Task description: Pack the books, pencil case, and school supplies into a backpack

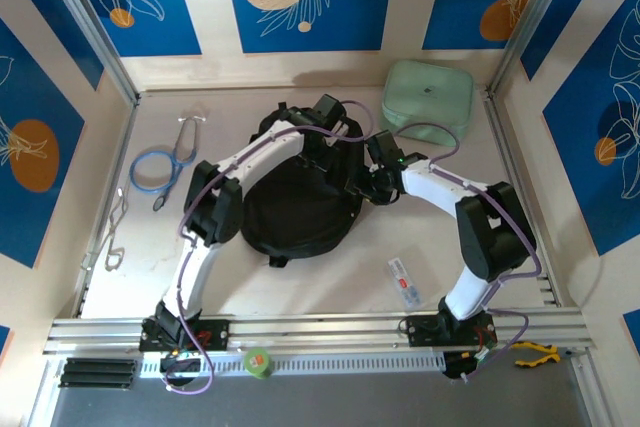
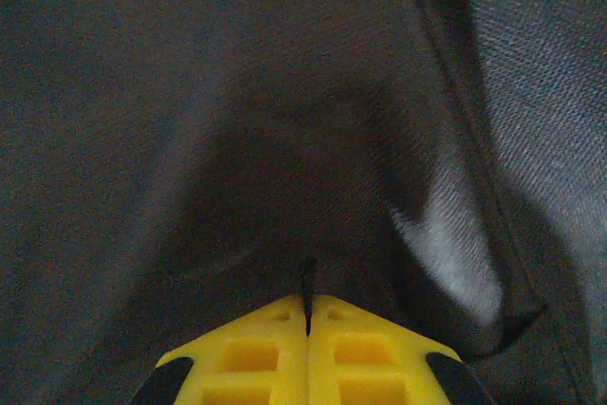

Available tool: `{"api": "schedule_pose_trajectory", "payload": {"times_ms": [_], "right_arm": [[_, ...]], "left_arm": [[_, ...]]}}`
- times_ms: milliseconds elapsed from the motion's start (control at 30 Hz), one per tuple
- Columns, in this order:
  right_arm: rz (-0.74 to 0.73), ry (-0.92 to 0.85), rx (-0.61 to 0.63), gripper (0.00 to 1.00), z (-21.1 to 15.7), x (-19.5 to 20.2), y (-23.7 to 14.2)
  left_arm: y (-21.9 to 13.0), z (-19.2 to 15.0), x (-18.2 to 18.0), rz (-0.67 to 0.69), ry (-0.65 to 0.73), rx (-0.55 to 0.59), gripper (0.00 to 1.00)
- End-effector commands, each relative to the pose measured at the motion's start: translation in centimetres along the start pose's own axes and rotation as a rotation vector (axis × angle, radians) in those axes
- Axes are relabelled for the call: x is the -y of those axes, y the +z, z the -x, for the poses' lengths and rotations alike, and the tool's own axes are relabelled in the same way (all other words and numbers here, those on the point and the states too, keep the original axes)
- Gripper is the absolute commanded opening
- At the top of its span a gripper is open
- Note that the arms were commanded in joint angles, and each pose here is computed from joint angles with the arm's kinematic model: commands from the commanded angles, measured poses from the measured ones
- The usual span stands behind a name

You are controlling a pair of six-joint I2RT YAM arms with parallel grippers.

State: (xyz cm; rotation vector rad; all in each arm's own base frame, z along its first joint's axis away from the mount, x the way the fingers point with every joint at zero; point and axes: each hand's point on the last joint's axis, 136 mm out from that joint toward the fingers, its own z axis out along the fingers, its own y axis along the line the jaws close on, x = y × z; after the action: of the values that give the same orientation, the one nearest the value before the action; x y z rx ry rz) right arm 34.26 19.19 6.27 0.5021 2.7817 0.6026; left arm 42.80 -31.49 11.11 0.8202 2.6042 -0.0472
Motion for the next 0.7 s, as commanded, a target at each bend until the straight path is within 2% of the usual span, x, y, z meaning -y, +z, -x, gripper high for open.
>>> {"api": "schedule_pose_trajectory", "payload": {"times_ms": [0, 167, 433, 667], "right_arm": [[-0.159, 0.041, 0.03, 0.36, -0.1, 3.0, 0.1], [-0.218, 0.059, 0.063, 0.28, 0.1, 4.5, 0.1], [-0.248, 0.051, 0.095, 0.25, 1.4, 5.3, 0.3], [-0.133, -0.055, 0.095, 0.25, 4.0, 1.5, 1.6]], "left_arm": [[-4.3, 1.3, -3.3, 0.092, -0.128, 0.112, 0.0], [-4.1, -0.7, -6.1, 0.109, -0.26, 0.122, 0.0], [-3.5, -5.2, -12.1, 0.188, -0.447, 0.077, 0.0], [-3.8, -9.5, -15.4, 0.263, -0.552, 0.048, 0.0]]}}
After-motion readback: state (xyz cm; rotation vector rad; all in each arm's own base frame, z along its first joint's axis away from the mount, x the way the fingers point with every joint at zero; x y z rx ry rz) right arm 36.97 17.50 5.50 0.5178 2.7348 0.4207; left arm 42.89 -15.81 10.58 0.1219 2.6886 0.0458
